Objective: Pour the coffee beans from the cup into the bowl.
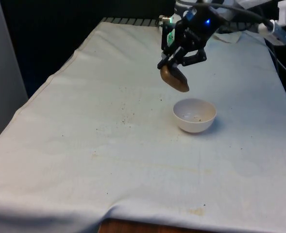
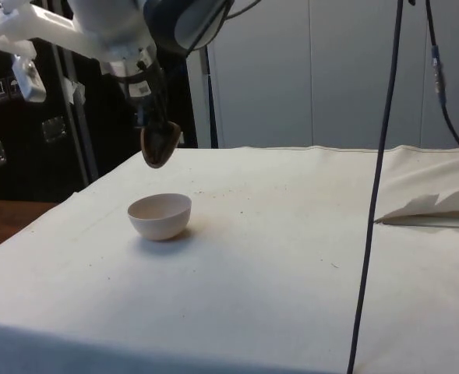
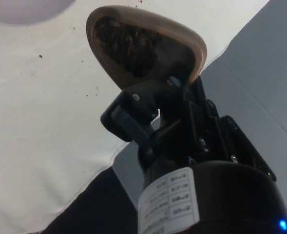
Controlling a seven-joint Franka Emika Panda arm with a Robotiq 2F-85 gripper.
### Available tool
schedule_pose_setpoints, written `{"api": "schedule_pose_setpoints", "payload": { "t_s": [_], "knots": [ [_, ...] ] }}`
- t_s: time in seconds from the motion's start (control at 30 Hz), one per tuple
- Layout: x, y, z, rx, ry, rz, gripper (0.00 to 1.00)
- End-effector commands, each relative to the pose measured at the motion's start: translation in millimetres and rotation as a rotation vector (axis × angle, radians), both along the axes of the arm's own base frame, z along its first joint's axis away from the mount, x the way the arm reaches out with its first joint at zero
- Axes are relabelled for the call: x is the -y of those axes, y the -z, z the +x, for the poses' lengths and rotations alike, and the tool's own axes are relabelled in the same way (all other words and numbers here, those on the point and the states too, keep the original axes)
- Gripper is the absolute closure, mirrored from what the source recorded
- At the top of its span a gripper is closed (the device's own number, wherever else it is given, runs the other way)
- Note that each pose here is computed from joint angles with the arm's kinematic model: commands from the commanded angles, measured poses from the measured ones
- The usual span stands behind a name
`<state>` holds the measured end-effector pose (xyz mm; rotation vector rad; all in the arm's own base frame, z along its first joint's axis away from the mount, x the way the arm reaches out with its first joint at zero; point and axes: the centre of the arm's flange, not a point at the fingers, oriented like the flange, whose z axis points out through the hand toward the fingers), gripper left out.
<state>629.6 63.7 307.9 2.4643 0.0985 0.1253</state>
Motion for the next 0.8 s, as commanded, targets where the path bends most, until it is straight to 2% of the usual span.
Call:
{"api": "schedule_pose_setpoints", "payload": {
  "t_s": [0.0, 0.07, 0.1, 0.37, 0.4, 0.5, 0.77],
  "knots": [
    [-4.9, 2, -0.8, 0.0, -0.008, -0.015, 0.99],
    [-7.9, 5, -1.4, -0.001, -0.014, -0.025, 0.99],
    [-5.8, 3, -1.0, -0.001, -0.011, -0.017, 0.99],
    [-21.0, 16, -4.8, 0.003, -0.043, -0.072, 0.99],
    [-19.4, 15, -3.7, 0.0, -0.039, -0.064, 0.99],
    [-24.9, 21, -6.4, 0.011, -0.052, -0.095, 0.99],
    [-30.5, 28, -8.7, 0.025, -0.064, -0.134, 0.99]
  ]
}}
